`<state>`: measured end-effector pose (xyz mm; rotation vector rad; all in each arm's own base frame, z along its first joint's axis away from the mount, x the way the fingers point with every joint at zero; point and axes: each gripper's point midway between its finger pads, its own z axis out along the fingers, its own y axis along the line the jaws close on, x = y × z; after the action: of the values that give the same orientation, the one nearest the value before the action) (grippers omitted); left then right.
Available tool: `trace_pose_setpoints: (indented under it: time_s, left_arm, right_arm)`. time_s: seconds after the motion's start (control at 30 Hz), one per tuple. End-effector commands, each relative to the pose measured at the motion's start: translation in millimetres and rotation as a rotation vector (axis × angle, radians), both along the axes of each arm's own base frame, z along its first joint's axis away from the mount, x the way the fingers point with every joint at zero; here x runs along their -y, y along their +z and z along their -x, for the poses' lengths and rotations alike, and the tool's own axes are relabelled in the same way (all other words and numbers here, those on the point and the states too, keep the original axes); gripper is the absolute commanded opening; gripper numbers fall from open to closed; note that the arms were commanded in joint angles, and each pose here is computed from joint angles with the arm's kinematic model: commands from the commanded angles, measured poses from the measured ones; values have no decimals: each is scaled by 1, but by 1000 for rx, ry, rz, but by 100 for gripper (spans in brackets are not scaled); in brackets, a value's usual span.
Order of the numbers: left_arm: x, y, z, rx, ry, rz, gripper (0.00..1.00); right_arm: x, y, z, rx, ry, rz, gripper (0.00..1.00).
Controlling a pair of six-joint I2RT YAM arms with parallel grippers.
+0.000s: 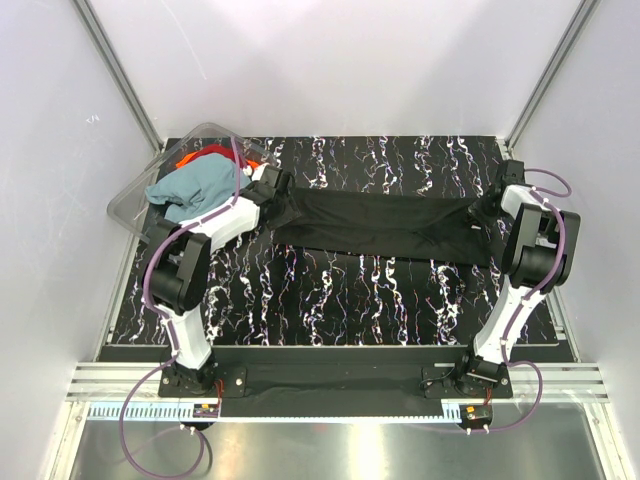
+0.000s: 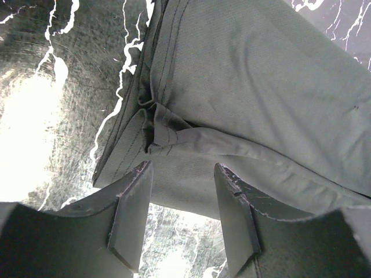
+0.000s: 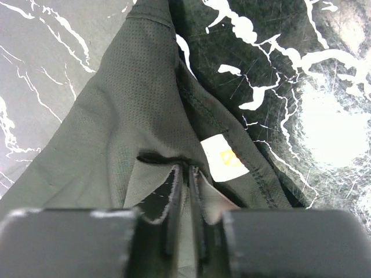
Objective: Fold and stack the t-shirts
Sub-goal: Fold the tshirt
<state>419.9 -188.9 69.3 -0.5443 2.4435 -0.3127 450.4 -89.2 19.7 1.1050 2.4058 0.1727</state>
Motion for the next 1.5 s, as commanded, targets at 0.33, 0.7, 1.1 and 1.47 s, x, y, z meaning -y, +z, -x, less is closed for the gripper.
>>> trace_pose_setpoints:
  time_s: [0.33,0.7,1.1,1.47]
  left_arm:
    - [1,-10,-16,35,81,17,55]
    - [-9,-18,-18,19,193,51,49]
    - [-6,-5,-26,56,226,86,15]
    - [-7,19,-32,107,183,68,0]
  right_arm:
    - [6,17,-16,65,-3,35,0]
    - [-2,37,-11,106,3,9,0]
    - [-12,55,-6,144,7,-28,0]
    - [-18,77,6,184,7,-39,0]
